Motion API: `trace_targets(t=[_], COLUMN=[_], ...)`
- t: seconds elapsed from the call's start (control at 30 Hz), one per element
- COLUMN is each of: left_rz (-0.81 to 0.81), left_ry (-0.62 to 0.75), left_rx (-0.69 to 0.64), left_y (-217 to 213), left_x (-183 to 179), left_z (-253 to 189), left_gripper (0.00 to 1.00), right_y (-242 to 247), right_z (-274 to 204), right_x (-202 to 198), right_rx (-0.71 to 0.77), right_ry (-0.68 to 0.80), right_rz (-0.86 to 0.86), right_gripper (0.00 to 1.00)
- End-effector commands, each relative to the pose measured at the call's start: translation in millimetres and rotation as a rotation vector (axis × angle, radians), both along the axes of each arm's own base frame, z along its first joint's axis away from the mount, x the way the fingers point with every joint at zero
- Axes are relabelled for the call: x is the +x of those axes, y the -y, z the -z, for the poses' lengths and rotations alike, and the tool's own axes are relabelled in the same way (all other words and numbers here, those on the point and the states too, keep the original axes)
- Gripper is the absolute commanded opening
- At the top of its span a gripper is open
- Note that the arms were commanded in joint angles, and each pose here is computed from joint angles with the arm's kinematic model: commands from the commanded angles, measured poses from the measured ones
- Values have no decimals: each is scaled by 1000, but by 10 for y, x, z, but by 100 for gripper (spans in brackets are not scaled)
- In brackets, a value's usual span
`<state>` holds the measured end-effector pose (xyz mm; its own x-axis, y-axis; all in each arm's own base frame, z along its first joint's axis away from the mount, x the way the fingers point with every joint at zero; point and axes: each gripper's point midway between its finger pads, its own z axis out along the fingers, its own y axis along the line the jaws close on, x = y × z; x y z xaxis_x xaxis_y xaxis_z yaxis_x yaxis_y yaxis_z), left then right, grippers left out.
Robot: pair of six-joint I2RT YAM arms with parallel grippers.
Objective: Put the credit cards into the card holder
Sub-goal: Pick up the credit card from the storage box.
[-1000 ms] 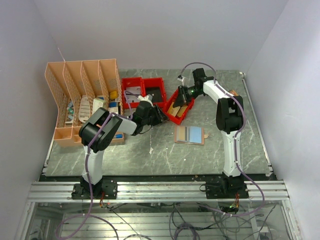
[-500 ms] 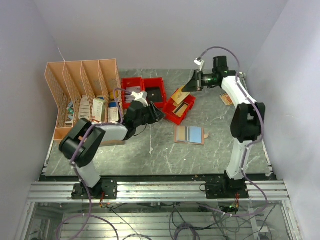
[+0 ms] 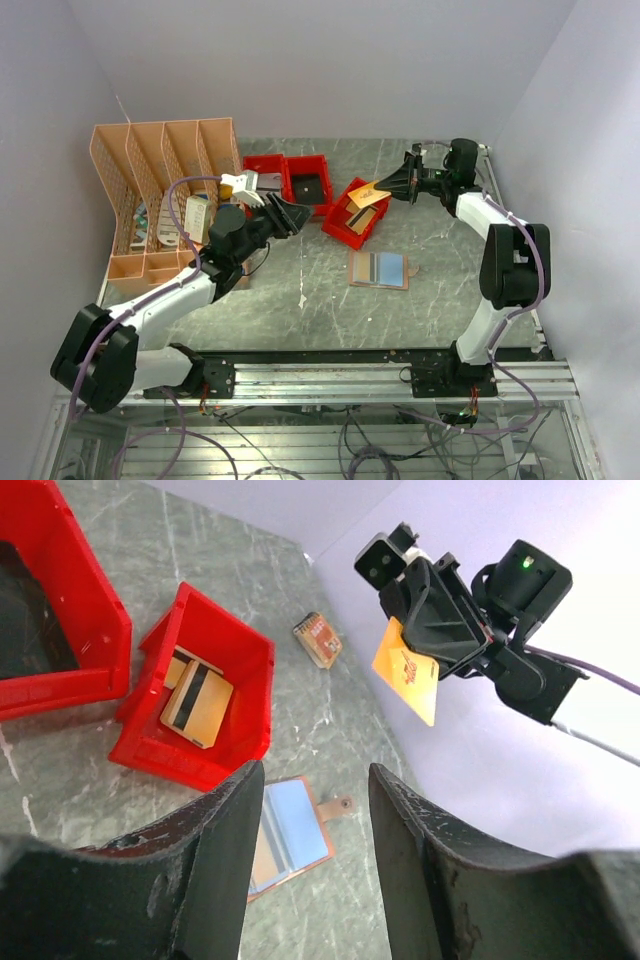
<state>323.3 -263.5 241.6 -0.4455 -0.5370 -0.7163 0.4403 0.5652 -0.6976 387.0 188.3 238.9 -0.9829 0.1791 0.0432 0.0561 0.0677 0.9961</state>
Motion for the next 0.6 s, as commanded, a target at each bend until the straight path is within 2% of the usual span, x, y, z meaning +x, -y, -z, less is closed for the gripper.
trace_targets(t=[0.0, 0.43, 0.57], left_rz=[16, 146, 169], left_ry=[-11, -26, -21], left_rx=[-47, -260, -277], left_y=[-11, 124, 138], left_x=[-59, -290, -335], left_z=[-126, -482, -517], left_gripper=[57, 59, 59], right_y=[10, 15, 10], right_z=[-148, -244, -327], right_x=[-154, -325, -413], right_rx=[22, 25, 28], right_ry=[-115, -109, -25], right_rz=[1, 12, -2], right_gripper=[0, 0, 0])
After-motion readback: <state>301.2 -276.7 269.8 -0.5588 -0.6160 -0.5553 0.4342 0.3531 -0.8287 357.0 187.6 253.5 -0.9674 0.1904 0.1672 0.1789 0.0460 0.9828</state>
